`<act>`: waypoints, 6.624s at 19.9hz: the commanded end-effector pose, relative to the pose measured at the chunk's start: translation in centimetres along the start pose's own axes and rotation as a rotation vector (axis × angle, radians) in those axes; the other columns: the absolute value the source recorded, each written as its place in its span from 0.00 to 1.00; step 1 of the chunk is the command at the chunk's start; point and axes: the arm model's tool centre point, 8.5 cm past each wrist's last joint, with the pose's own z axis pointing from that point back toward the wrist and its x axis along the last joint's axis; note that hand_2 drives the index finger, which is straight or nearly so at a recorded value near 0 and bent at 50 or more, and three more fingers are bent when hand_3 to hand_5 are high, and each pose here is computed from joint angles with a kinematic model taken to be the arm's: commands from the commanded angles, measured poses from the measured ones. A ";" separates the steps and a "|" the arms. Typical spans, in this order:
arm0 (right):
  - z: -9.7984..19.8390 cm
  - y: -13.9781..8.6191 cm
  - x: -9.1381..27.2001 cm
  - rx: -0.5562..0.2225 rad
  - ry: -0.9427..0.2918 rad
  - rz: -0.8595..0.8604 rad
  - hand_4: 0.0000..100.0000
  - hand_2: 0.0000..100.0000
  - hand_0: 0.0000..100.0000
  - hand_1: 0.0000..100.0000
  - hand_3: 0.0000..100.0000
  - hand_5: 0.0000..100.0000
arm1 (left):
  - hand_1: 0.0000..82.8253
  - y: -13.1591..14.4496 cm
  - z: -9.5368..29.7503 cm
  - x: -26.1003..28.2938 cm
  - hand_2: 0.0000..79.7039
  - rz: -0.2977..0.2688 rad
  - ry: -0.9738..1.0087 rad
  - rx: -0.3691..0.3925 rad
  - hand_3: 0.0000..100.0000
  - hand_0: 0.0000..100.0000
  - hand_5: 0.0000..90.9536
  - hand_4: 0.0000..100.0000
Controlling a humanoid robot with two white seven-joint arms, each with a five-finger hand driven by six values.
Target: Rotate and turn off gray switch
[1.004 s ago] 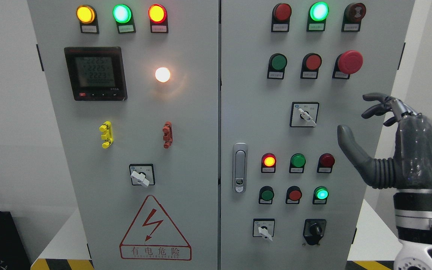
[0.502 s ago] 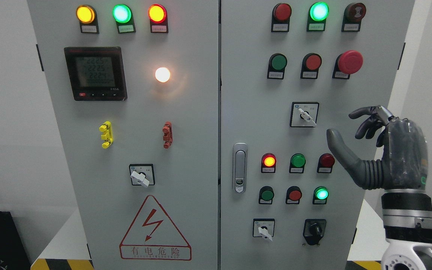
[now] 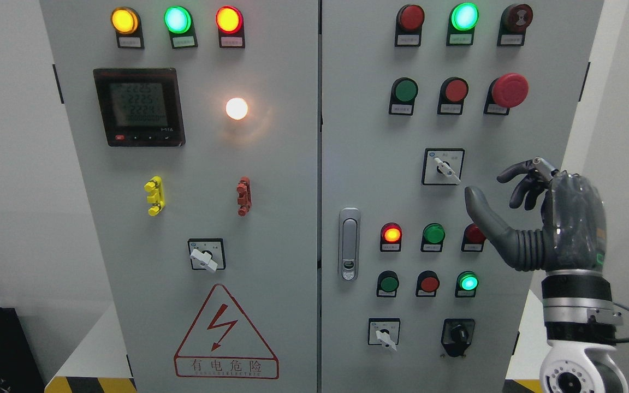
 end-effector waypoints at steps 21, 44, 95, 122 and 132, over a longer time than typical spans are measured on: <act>-1.8 3.2 0.5 0.065 0.020 0.040 0.93 0.55 0.04 0.42 0.86 1.00 | 0.47 0.1 -0.2 1.4 0.00 0.028 -0.032 0.003 0.00 0.12 0.00 0.00; -2.3 3.7 0.7 0.073 0.026 0.051 0.93 0.58 0.09 0.42 0.88 1.00 | 0.47 0.0 -0.1 1.4 0.00 0.029 -0.032 0.002 0.00 0.12 0.00 0.00; -3.3 4.3 1.0 0.079 0.059 0.074 0.95 0.67 0.16 0.39 0.94 1.00 | 0.47 0.0 -0.1 1.4 0.00 0.029 -0.032 0.002 0.00 0.12 0.00 0.00; -3.4 4.5 1.7 0.081 0.042 0.072 0.95 0.69 0.30 0.39 0.95 1.00 | 0.47 0.0 -0.1 1.4 0.00 0.029 -0.032 0.002 0.00 0.12 0.00 0.00; -3.4 4.6 1.8 0.080 0.038 0.072 0.96 0.71 0.37 0.40 0.97 1.00 | 0.47 0.1 -0.2 1.4 0.00 0.028 -0.032 0.003 0.00 0.12 0.00 0.00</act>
